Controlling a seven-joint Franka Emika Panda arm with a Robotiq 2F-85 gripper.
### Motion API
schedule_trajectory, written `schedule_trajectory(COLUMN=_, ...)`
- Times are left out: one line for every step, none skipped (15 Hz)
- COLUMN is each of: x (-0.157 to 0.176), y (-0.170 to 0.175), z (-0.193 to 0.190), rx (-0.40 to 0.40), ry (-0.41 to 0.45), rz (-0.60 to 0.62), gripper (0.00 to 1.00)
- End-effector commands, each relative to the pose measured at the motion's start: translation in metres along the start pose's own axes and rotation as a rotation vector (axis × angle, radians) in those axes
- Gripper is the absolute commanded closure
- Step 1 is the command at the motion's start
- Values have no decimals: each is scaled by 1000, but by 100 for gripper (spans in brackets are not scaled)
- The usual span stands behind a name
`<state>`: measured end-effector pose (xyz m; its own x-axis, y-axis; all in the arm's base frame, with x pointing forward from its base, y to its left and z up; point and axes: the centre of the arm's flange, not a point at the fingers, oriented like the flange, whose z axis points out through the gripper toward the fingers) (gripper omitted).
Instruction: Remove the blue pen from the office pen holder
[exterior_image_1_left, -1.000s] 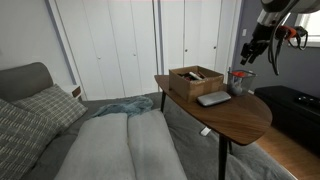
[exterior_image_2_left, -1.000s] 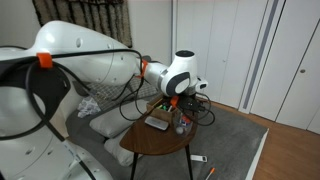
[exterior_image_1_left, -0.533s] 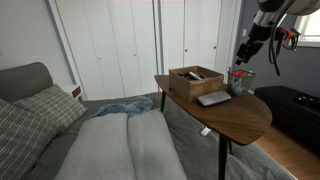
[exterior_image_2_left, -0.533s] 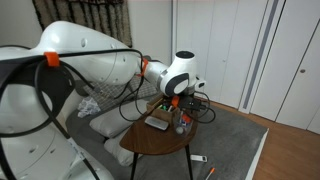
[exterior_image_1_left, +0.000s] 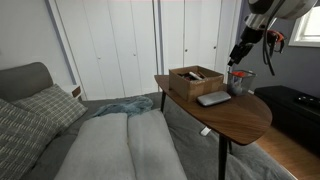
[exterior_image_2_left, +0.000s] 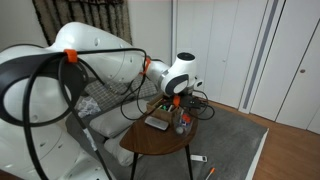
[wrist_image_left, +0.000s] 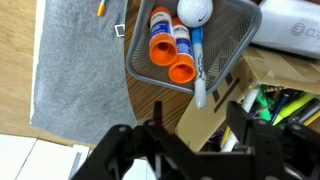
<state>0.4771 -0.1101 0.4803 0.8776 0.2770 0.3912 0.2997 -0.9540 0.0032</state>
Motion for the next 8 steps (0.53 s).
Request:
schedule_trajectory(x=15, y=3, z=11, rx=49, ry=-14, rz=-29, gripper=41)
schedule_trajectory(x=16, y=2, z=14, rx=56, ry=-23, rz=-34, gripper=47)
schedule_trajectory(x=16, y=0, z=16, rx=62, ry=-34, rz=-39, gripper=62)
schedule_trajectory(x=17, y=-2, z=18, rx=62, ry=-39, rz=-44, gripper=63)
schedule_trajectory(x=18, y=-2, z=21, rx=60, ry=-43, rz=-45, gripper=65)
schedule_trajectory(x=19, y=-2, z=23, rx=64, ry=-48, rz=-47, gripper=68)
schedule_trajectory(x=20, y=-3, z=25, rx=66, ry=-52, rz=-48, gripper=68)
schedule_trajectory(x=21, y=-3, z=26, rx=65, ry=-54, rz=-50, gripper=73)
